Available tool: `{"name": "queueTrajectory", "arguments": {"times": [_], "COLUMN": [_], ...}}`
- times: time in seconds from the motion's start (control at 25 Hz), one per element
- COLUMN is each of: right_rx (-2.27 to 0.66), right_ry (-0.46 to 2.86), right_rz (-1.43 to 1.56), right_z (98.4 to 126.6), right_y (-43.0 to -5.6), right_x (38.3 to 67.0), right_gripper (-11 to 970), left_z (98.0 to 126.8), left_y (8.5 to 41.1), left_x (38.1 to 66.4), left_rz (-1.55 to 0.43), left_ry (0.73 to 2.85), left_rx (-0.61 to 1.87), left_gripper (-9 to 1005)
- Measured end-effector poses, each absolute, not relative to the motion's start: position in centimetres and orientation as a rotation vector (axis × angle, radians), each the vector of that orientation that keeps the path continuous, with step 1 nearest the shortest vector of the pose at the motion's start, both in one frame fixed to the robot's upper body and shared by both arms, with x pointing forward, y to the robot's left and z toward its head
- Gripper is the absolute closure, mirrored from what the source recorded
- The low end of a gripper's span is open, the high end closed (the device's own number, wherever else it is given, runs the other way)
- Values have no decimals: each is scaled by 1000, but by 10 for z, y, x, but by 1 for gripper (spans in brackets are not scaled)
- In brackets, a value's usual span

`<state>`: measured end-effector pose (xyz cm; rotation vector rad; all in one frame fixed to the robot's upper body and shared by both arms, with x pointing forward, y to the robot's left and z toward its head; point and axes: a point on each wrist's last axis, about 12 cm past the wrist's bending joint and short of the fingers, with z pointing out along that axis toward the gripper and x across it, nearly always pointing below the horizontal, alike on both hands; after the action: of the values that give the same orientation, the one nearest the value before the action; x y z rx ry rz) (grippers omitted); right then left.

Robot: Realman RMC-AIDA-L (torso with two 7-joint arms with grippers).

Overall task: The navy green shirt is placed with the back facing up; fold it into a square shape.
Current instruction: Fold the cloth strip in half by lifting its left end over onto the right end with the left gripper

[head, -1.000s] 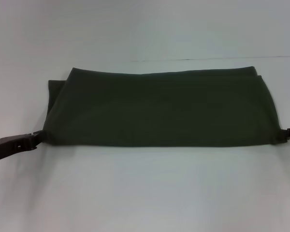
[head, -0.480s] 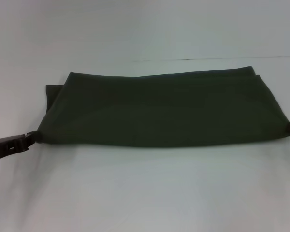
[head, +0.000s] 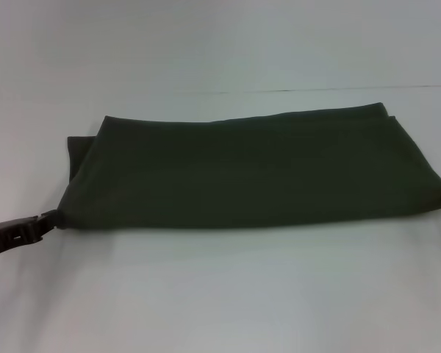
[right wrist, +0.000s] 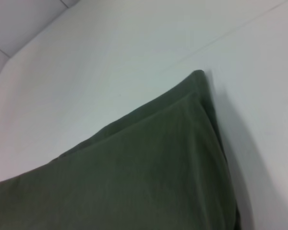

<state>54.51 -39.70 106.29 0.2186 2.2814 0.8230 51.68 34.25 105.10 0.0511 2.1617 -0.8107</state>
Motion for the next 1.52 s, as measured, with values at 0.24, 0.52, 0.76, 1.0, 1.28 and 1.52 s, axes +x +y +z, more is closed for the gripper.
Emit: {"name": "queueTrajectory", "arguments": {"times": [0.24,0.52,0.76,1.0,1.28,1.52], "right_rx": [187,158,90,-14,-136,-182], "right_ry": [2257,2117,2011,1998,1991,1961], "right_rz": [873,897,959,1010,1029,1030], "right_z": [1065,1084,1099,1114,1125,1129], "right_y": [-399,-414,-414,-398,-378,-367], "right_x": [536,527,524,544,564,572], "right_gripper": [939,821,561,278,111,45], "left_z": [1056,1059,1062,1061,1059,1053], "left_y": [343,349,358,356,351,341], "left_x": [513,501,482,476,481,491], "left_rz": [-871,-938,-1057,-1171,-1244,-1295], "left_ry": [2139,2100,2051,2085,2139,2171], "left_rx": [57,17,-92,-211,-294,-364], "left_gripper": [959,882,653,423,123,110]}}
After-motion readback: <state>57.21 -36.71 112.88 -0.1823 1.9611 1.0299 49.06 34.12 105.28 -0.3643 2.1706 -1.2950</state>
